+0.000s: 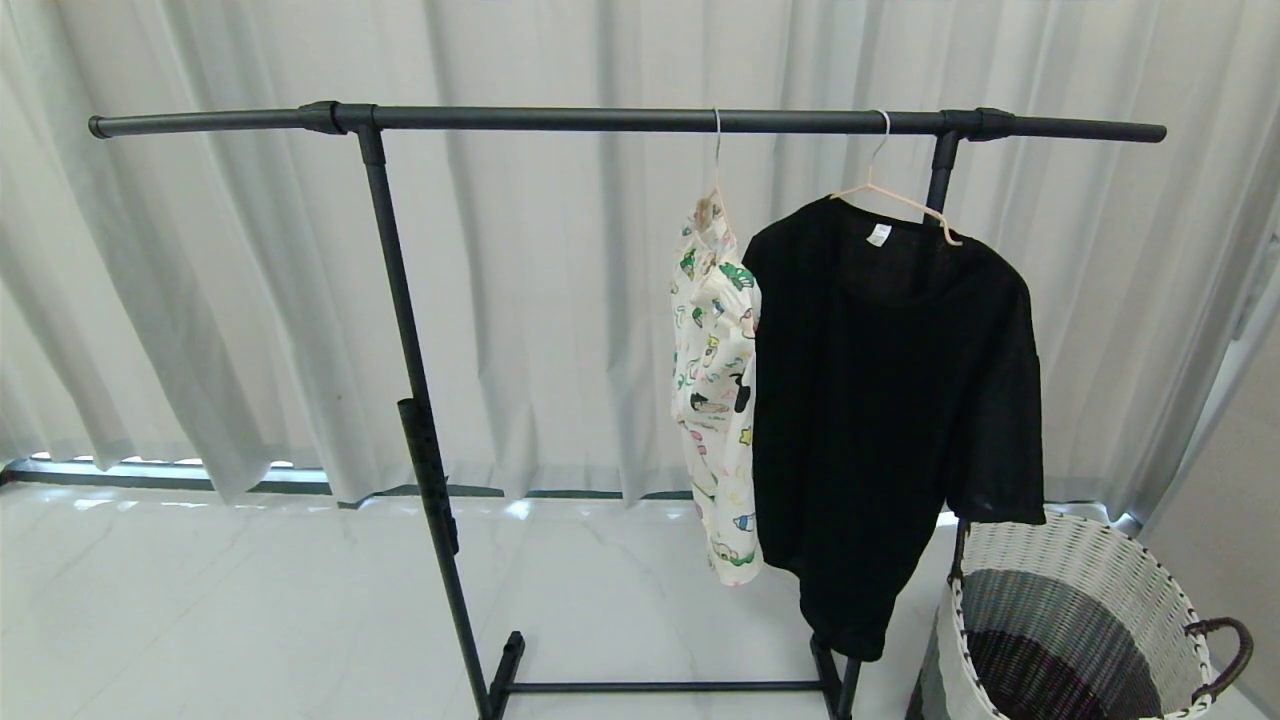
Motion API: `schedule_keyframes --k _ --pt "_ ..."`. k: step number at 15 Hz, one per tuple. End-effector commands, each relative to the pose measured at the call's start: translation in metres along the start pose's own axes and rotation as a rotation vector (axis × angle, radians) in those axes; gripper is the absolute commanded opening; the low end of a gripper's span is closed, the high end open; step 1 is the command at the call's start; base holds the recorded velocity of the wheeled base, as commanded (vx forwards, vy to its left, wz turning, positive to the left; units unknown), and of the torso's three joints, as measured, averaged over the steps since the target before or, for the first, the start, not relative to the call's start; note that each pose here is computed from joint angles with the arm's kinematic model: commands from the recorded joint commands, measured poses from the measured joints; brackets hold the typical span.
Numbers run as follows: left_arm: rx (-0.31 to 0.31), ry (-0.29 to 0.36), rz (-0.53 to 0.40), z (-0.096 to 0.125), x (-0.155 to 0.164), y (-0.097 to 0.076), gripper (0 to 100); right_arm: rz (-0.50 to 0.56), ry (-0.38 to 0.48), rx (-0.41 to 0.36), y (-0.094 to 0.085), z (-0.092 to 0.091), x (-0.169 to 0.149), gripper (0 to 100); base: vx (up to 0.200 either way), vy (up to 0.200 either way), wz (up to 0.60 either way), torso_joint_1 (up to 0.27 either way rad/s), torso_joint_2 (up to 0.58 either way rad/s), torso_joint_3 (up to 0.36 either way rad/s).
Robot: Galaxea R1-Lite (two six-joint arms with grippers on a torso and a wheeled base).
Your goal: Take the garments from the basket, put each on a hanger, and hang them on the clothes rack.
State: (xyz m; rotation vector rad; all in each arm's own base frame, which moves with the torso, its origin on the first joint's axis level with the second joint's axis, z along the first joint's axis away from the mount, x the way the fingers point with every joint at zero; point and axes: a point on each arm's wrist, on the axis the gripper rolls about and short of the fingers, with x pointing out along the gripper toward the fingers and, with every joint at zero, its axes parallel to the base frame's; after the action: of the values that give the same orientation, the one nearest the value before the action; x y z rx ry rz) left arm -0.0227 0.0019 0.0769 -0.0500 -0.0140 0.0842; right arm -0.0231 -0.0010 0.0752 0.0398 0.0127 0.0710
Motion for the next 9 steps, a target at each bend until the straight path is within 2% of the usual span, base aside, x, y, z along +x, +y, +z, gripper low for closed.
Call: schedule_keyframes --k 1,9 --pt "0.000 0.000 0.000 0.0000 0.0000 0.0000 100 0.001 -0.002 0.000 0.0000 0.0004 -0.0001 100 0.000 0.000 0.00 0.000 0.00 0.000" --pt "-0.001 0.000 0.001 0.0000 0.0000 0.0000 100 0.001 -0.001 0.000 0.0000 0.0000 0.0000 100 0.000 0.000 0.00 0.000 0.00 0.000"
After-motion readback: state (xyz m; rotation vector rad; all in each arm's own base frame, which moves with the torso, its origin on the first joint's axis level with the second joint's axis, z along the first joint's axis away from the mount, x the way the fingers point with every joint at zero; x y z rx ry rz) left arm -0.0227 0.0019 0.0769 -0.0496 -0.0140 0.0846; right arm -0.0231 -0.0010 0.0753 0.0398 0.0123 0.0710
